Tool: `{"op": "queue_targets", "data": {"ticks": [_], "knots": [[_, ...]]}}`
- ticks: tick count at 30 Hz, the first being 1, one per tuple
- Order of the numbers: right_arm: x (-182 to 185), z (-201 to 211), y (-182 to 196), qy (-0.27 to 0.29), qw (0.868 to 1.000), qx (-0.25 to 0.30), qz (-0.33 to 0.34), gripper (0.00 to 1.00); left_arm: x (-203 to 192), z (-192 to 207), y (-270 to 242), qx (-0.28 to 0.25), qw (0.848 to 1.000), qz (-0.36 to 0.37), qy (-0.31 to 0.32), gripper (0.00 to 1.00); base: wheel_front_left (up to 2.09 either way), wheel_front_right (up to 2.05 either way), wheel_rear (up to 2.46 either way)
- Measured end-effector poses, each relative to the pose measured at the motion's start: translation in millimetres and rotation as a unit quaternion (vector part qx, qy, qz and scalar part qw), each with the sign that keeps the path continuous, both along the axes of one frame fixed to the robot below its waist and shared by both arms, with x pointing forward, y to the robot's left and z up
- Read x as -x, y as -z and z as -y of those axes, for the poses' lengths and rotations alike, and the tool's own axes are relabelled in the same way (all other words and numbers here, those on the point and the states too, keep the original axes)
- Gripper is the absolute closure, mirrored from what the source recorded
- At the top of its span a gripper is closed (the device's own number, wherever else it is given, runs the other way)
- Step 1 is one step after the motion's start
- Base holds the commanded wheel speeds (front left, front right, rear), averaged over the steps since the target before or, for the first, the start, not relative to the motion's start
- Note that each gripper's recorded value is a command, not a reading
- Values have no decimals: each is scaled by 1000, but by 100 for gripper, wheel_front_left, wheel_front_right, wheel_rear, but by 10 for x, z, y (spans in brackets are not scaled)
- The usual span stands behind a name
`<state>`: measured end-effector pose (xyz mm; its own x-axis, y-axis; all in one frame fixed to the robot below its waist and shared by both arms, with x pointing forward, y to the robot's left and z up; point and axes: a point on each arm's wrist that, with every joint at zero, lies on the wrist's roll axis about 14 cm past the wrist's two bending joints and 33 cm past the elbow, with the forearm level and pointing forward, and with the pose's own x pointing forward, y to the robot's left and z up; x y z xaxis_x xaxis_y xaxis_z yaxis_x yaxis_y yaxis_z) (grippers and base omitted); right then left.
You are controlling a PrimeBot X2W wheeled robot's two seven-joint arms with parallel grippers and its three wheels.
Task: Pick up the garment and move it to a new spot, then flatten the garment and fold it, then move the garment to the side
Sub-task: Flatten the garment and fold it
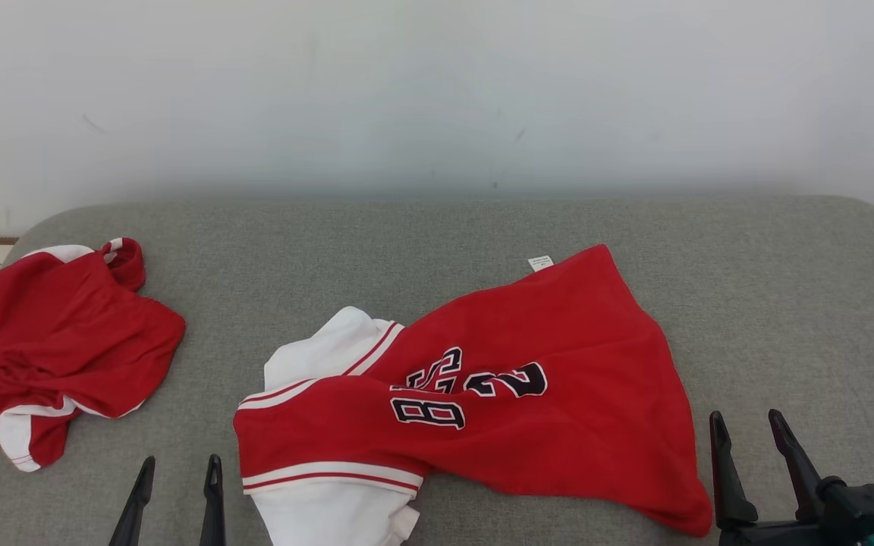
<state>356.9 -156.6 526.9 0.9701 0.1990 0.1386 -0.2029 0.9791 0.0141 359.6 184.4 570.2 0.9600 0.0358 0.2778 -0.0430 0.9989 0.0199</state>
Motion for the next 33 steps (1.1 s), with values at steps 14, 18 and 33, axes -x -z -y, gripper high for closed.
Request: {"op": "queue_targets", "data": {"ticks": [14, 18, 33], "knots": [[50, 117, 70, 24, 1000, 0, -9, 0, -11, 57, 39, 5, 1000, -6, 9, 0, 0, 0, 0], [49, 117, 90, 25, 1000, -1, -12, 0, -17, 55, 50, 6, 1000, -7, 9, 0, 0, 0, 0], [38, 107, 133, 24, 1000, 0, -19, 0, -18, 31, 88, 7, 1000, -13, 5, 0, 0, 0, 0]]}}
